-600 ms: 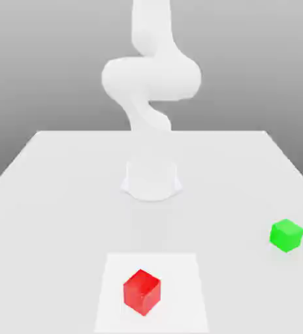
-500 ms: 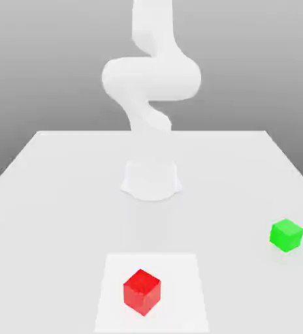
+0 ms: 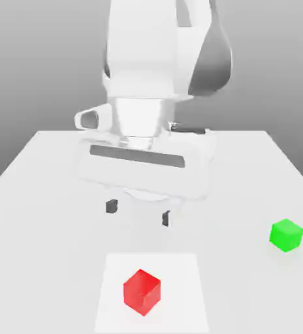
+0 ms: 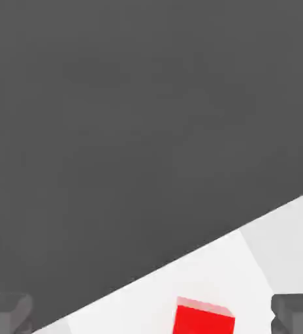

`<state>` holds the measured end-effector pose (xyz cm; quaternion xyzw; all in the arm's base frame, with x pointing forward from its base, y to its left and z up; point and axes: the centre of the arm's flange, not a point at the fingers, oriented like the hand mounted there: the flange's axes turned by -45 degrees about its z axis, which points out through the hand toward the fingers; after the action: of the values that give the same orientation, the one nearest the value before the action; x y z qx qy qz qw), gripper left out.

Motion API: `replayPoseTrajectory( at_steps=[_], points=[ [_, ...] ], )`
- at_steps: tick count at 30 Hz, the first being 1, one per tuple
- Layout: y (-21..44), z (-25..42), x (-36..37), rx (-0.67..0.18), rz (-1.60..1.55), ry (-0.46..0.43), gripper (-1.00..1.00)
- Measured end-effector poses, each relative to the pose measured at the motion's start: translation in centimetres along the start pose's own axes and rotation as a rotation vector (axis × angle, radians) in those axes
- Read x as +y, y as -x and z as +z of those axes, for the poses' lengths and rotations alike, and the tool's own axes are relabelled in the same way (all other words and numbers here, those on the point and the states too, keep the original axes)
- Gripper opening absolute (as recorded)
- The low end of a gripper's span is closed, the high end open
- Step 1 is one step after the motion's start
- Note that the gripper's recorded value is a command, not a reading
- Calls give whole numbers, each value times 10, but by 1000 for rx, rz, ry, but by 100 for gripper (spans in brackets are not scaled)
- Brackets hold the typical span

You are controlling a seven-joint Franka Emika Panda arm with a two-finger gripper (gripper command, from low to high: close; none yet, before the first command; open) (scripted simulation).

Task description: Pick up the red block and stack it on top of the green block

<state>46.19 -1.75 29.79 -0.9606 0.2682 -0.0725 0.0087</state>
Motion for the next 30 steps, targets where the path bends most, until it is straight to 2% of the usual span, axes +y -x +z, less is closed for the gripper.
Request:
replayPoseTrajectory(
  at_steps=[4,9,10,17,23,30],
  points=[
    [28,71,16,-109,95,51,0],
    [41,133,21,-132,114,62,0],
    [43,142,22,-132,115,62,-100],
    [43,144,22,-131,115,62,-100],
    [40,86,12,-132,83,59,-100],
    [161,54,-114,-153,-576,-6,-100]
  ],
)
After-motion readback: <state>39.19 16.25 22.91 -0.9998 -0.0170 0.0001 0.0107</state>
